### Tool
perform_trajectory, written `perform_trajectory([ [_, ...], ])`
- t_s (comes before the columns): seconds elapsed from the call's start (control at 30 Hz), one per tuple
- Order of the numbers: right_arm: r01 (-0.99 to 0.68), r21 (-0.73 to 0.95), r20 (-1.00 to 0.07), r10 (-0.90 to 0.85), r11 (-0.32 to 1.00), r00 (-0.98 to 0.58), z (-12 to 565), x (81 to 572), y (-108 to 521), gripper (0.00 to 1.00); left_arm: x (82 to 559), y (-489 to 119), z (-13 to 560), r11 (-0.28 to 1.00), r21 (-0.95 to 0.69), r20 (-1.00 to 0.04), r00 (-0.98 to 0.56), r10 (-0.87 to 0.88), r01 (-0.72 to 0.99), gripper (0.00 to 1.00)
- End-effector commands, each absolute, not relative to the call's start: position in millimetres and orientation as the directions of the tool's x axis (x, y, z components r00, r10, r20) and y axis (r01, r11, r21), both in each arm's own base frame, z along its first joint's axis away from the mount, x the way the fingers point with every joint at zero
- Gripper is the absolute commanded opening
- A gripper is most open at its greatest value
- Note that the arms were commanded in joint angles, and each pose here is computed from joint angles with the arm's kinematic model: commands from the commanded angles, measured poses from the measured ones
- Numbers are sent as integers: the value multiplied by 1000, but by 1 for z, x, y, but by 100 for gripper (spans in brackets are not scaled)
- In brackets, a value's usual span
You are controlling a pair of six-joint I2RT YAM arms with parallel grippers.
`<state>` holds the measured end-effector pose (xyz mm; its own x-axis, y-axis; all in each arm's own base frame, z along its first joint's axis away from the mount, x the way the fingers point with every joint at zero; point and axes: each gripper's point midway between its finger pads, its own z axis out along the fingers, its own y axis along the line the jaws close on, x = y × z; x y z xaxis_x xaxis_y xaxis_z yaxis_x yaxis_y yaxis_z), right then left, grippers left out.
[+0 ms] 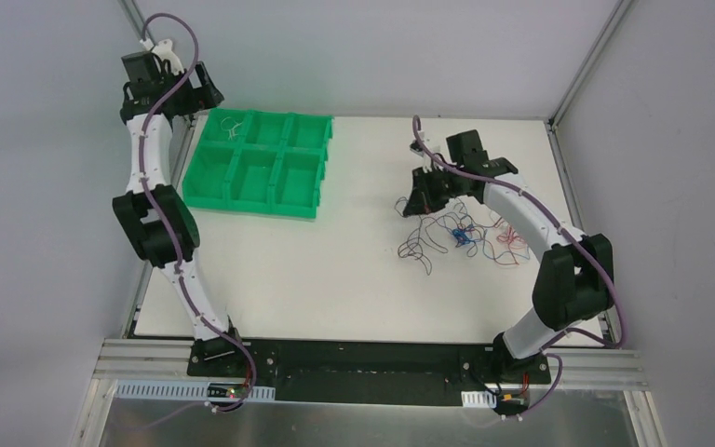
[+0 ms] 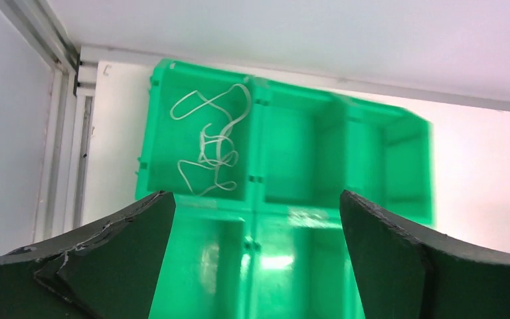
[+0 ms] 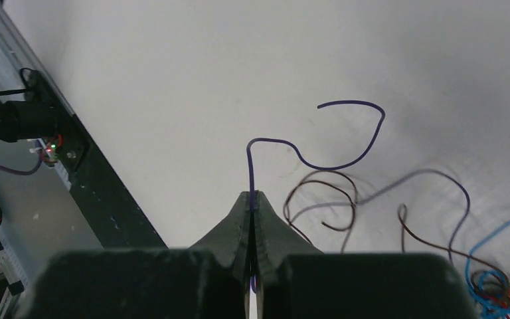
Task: Untangle the cables
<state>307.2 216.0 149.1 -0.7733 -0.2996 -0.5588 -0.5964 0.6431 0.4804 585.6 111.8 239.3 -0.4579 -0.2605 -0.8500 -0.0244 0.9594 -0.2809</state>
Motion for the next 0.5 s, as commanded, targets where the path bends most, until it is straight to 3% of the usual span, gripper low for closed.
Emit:
perform_trajectory([
  [0.0,-727,479,-687,-305,492,-659,232,286,267,0,523,67,346,956,-235,-928,-332,-166,178,99],
  [0.23,-752,577,-731,-209,318,-649,302,251,298,0,424,2,360,868,-326,-909,-375,-179,375,99],
  [0.4,-699,538,-683,-243,470,-689,238,261,268,1,343,-84,325,701,-354,-888,-457,-44,620,99],
  [0.47,-630,550,-618,-240,549,-748,203,274,250,31,319,-116,296,661,-313,-886,-460,55,682,99],
])
